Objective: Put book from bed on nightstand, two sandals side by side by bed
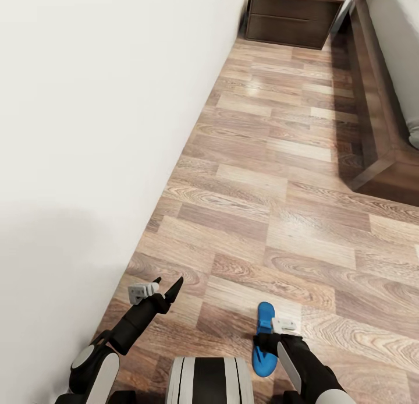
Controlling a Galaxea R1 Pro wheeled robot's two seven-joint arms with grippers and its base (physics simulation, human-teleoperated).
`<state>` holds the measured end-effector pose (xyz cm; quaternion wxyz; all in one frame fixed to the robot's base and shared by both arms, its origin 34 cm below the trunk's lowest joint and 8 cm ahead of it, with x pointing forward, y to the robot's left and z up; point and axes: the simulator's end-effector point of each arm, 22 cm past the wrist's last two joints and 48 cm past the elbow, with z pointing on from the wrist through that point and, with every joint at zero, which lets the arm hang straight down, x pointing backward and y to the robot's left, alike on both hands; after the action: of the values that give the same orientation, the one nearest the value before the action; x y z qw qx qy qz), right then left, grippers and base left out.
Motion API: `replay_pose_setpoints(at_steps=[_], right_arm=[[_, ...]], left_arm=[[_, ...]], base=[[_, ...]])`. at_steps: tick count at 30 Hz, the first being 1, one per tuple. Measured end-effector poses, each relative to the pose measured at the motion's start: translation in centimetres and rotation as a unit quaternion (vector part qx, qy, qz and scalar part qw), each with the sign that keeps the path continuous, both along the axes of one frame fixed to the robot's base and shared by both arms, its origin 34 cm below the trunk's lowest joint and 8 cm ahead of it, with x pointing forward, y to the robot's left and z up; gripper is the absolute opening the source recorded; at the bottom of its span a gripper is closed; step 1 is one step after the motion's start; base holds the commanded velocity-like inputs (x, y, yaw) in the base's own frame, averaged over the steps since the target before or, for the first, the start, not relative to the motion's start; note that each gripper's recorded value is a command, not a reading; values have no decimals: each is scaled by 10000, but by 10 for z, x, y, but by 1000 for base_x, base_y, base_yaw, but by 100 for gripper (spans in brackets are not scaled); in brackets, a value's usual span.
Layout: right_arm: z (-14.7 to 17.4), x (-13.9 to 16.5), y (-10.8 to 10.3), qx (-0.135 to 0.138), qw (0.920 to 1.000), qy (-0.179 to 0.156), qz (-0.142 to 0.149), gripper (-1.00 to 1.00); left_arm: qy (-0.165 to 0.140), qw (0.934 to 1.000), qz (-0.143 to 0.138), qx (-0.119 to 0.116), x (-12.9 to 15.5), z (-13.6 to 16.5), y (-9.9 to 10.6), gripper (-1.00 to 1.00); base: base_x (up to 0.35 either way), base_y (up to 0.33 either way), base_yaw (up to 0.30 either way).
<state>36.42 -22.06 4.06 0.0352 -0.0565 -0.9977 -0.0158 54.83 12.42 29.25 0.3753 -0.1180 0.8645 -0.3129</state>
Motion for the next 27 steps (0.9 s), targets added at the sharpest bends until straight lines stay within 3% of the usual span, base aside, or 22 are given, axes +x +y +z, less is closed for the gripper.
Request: replay_pose_setpoints(at_steps=[18,19,27], right_arm=[[-4,-6,0,1,10000,66,0,100],[-4,-6,0,1,10000,64,-1,-100],[-4,-6,0,0,10000,61,6,-100]], left_arm=[[60,10000,1,1,-2,-6,0,100],[60,10000,1,1,-2,-6,0,100],[62,10000,1,1,-3,-6,0,100]], base=[[0,0,0],[0,0,0],[0,0,0]])
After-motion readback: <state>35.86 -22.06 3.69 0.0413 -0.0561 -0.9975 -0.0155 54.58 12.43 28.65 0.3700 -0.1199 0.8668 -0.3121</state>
